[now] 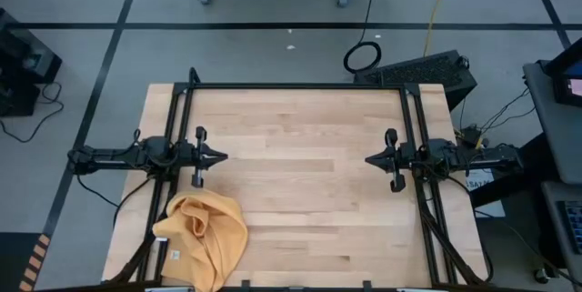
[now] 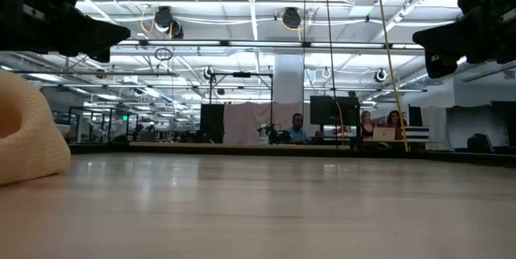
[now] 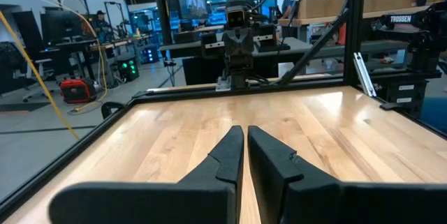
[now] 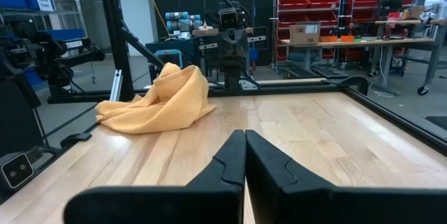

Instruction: Roll towel

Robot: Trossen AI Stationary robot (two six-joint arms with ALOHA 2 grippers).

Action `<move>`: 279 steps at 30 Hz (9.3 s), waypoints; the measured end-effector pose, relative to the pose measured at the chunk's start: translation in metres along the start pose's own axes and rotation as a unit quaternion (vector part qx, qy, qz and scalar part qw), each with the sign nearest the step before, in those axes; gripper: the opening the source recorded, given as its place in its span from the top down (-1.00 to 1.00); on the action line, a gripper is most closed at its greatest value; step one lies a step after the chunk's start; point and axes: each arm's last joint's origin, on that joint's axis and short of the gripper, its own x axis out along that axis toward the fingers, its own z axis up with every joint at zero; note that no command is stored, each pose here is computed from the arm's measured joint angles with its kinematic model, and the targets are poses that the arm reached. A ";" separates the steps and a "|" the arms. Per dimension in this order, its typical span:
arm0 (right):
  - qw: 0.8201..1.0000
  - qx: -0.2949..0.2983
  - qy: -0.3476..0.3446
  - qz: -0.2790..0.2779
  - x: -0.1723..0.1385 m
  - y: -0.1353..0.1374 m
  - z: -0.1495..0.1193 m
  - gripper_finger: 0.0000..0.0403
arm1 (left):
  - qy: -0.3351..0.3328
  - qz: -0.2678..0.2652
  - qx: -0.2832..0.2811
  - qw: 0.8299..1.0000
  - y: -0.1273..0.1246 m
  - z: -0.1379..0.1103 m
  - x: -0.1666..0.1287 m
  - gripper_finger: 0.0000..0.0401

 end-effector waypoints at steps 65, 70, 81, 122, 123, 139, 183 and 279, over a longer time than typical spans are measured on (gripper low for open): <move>0.998 0.069 -0.014 -0.008 -0.008 0.003 0.068 1.00 | -0.001 0.009 0.000 1.000 0.000 0.000 0.000 0.85; 0.998 0.066 -0.004 -0.011 -0.010 0.007 0.117 1.00 | 0.000 0.020 0.000 1.000 0.001 0.000 0.000 0.85; 0.999 0.048 0.010 -0.013 0.012 0.012 0.174 1.00 | 0.003 0.041 -0.001 0.999 0.002 0.000 0.000 0.85; 0.960 0.067 0.269 -0.041 0.139 0.019 0.082 1.00 | 0.161 -0.020 -0.123 0.979 0.011 0.155 0.038 0.85; 0.960 0.066 0.270 -0.037 0.144 0.021 0.078 1.00 | 0.177 -0.026 -0.132 0.975 0.008 0.152 0.043 0.85; 0.980 0.157 0.121 0.035 0.235 0.048 0.018 1.00 | 0.302 -0.030 -0.157 0.940 -0.047 0.108 0.078 0.85; 0.963 0.051 0.252 0.082 0.297 0.093 0.006 1.00 | 0.582 0.041 0.053 0.811 -0.098 0.027 0.100 0.98; 0.993 0.020 0.091 -0.070 0.291 0.092 0.062 0.59 | 0.365 0.144 0.264 0.881 -0.114 0.166 0.179 0.98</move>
